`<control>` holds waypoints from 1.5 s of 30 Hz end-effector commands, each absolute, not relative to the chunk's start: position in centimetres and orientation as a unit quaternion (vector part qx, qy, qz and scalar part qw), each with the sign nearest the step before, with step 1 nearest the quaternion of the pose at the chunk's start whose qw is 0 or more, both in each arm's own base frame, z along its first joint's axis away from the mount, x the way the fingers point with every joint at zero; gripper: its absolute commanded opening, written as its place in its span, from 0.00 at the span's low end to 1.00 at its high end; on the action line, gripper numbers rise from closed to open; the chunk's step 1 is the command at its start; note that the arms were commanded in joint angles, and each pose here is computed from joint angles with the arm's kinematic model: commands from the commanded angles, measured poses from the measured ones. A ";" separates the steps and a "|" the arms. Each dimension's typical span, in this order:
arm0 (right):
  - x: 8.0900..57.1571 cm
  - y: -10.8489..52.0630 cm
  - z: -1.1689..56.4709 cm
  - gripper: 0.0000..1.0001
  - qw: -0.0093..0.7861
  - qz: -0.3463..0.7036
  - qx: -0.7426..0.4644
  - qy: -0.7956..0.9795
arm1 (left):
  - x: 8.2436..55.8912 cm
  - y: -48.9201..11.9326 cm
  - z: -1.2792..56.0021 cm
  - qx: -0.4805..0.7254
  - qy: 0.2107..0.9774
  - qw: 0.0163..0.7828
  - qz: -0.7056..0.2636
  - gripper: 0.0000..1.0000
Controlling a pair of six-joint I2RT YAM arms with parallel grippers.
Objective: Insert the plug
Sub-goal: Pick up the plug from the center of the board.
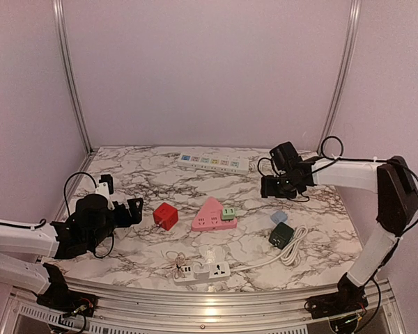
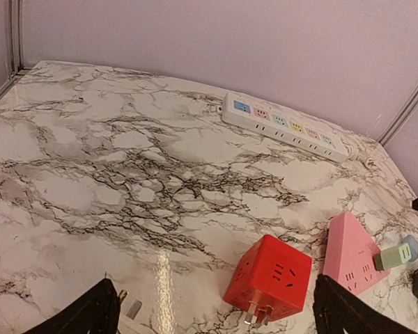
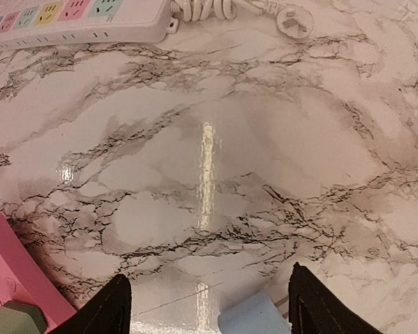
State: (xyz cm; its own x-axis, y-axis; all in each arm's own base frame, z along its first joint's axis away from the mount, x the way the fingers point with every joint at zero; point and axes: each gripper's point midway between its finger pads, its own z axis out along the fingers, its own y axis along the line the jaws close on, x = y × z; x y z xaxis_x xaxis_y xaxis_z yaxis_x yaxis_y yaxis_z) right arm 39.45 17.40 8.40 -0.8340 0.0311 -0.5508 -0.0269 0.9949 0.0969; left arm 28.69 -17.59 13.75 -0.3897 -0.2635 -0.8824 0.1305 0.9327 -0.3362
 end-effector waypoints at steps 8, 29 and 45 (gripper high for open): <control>35.6 13.7 8.1 0.71 0.277 0.011 0.025 0.960 | 29.4 -18.6 14.5 -0.040 0.809 0.553 -0.195 0.99; 36.0 14.5 3.4 0.66 0.244 -0.003 -0.034 0.969 | 29.2 -17.7 15.1 -0.052 0.802 0.564 -0.189 0.99; 37.1 15.3 6.2 0.20 0.300 0.021 -0.049 0.952 | 29.2 -18.1 15.0 -0.046 0.803 0.560 -0.196 0.99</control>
State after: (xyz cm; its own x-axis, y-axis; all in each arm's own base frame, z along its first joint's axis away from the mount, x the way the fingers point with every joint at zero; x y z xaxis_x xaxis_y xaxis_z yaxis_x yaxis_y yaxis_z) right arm 35.80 14.70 3.44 -0.8656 -0.1057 -0.4894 -0.1029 0.9942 -0.0328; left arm 28.79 -18.01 13.81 -0.3968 -0.2648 -0.8789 0.1410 0.9285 -0.3434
